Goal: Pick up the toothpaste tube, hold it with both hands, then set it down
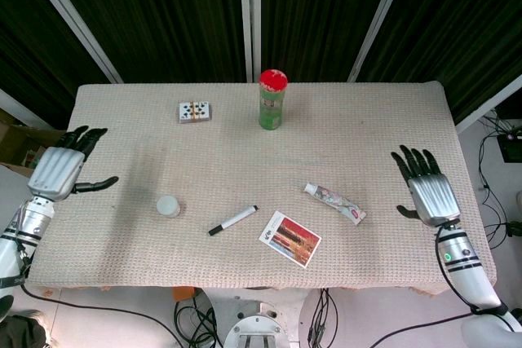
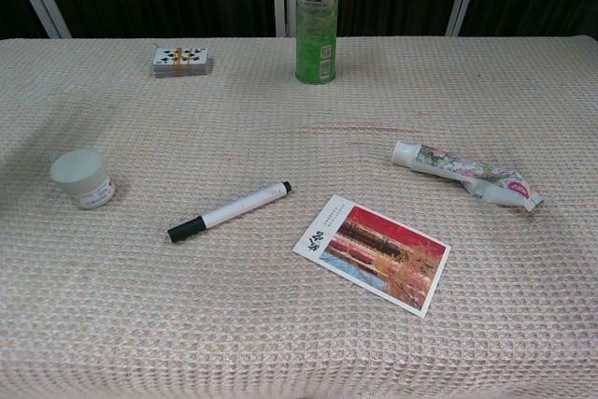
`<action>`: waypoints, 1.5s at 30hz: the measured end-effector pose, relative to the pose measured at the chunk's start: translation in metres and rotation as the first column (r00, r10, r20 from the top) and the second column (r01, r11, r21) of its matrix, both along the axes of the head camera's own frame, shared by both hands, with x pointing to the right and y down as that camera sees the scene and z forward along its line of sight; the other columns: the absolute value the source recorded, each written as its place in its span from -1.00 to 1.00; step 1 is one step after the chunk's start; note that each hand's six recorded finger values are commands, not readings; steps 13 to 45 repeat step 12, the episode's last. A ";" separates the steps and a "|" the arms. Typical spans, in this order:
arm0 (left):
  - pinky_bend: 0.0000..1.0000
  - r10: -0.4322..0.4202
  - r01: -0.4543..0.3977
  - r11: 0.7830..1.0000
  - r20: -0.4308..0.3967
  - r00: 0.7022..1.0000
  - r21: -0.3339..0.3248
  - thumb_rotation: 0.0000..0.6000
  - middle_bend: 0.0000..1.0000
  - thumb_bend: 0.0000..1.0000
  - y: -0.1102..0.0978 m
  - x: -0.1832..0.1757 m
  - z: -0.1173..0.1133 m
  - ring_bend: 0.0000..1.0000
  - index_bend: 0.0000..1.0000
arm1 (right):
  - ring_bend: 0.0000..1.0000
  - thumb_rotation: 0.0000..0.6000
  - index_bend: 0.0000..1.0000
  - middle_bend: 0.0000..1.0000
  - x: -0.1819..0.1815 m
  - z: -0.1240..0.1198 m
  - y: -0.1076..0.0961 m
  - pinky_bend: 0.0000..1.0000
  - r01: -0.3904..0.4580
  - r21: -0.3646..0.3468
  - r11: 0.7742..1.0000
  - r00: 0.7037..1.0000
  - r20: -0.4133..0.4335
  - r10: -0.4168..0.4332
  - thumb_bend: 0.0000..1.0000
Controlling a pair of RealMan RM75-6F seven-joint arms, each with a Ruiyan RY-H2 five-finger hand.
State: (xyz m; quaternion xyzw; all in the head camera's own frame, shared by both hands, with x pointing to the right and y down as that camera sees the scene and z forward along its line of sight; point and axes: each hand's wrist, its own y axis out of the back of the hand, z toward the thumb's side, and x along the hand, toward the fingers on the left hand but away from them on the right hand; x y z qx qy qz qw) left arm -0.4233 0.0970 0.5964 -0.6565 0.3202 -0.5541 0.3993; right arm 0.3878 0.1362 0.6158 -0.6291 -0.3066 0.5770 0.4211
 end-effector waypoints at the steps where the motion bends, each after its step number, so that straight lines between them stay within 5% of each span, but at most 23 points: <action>1: -0.70 -0.005 0.005 1.000 0.025 1.000 0.002 -1.00 -0.77 -1.00 0.007 -0.007 -0.003 -0.89 -0.86 | -1.00 1.00 -1.00 -1.00 0.010 -0.004 0.006 -1.00 -0.017 0.005 1.000 1.000 -0.024 0.017 -1.00; 6: -0.70 -0.043 0.041 0.999 0.067 0.997 0.024 -1.00 -0.77 -1.00 0.031 -0.027 -0.015 -0.89 -0.86 | -1.00 1.00 -1.00 -1.00 0.050 -0.017 0.039 -1.00 -0.098 0.022 0.995 0.989 -0.110 0.099 -1.00; 12: -0.70 -0.069 0.063 0.997 0.105 0.992 0.053 -1.00 -0.77 -1.00 0.052 -0.040 -0.018 -0.89 -0.86 | -1.00 1.00 -1.00 -1.00 0.060 -0.025 0.054 -1.00 -0.112 0.055 0.992 0.987 -0.113 0.117 -1.00; 45: -0.70 -0.069 0.063 0.997 0.105 0.992 0.053 -1.00 -0.77 -1.00 0.052 -0.040 -0.018 -0.89 -0.86 | -1.00 1.00 -1.00 -1.00 0.060 -0.025 0.054 -1.00 -0.112 0.055 0.992 0.987 -0.113 0.117 -1.00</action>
